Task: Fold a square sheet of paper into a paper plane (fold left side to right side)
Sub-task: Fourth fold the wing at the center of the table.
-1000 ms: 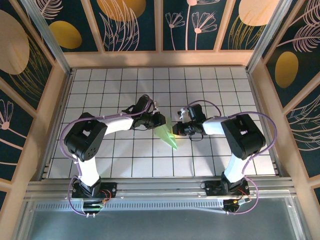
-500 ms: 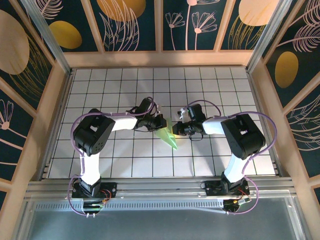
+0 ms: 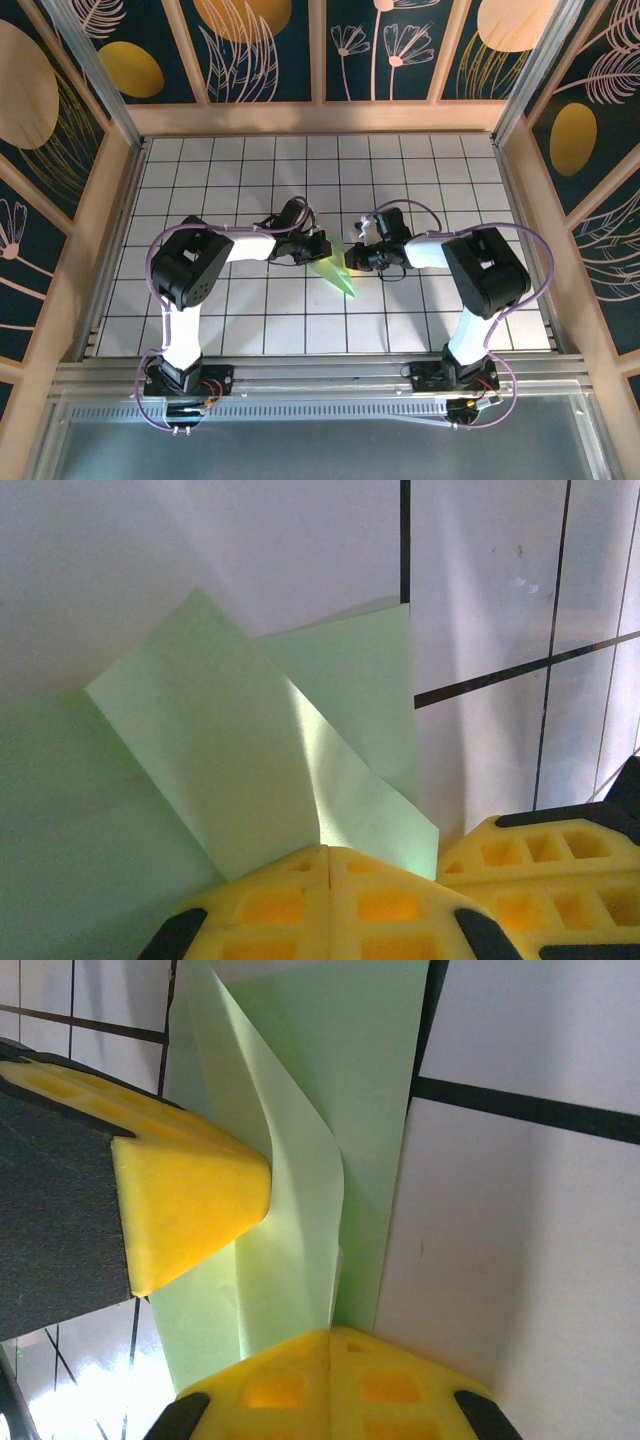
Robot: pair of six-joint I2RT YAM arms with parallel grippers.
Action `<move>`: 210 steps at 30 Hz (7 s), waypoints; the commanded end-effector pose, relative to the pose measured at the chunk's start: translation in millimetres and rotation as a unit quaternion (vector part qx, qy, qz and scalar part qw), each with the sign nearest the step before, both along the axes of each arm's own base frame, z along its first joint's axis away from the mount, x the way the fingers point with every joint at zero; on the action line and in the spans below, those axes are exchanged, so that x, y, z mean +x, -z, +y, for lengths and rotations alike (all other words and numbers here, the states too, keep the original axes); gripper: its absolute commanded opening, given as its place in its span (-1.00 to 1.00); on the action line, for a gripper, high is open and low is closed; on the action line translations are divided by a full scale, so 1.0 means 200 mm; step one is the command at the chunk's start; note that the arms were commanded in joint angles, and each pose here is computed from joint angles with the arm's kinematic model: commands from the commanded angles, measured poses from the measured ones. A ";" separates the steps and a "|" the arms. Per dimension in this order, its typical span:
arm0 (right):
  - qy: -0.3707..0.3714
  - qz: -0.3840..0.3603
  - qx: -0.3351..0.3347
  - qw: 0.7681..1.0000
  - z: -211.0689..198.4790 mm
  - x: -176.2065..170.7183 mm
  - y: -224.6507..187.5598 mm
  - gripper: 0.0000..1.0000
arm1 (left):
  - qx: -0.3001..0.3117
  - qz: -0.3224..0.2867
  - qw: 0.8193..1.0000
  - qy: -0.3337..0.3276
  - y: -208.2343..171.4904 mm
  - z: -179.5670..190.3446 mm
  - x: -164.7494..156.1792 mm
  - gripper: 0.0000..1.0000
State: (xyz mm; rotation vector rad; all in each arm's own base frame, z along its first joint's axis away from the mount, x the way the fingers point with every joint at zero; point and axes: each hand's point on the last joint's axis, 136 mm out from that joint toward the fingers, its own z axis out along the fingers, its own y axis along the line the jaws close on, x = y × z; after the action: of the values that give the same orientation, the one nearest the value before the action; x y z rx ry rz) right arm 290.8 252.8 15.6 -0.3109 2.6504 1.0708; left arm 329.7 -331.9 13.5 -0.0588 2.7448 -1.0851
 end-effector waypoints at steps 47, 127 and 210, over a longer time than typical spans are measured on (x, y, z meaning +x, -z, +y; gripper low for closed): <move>-0.057 0.067 0.058 0.994 0.08 -0.36 -0.16 -1.00 | 0.071 0.022 0.997 -0.014 0.19 0.13 -0.06 -1.00; -0.061 0.123 -0.009 0.991 -0.03 -0.58 0.09 -1.00 | 0.093 0.020 0.995 -0.019 0.21 0.17 -0.06 -1.00; 0.029 0.128 -0.092 0.987 -0.16 -0.43 0.25 -1.00 | -0.080 -0.056 0.995 0.023 -0.27 -0.05 -0.11 -0.95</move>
State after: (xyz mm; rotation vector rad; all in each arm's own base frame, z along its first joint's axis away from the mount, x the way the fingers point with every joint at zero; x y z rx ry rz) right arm 224.5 261.4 14.0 -0.2763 2.7547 1.1965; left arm 324.6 -333.8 67.4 0.0184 2.5714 -1.1830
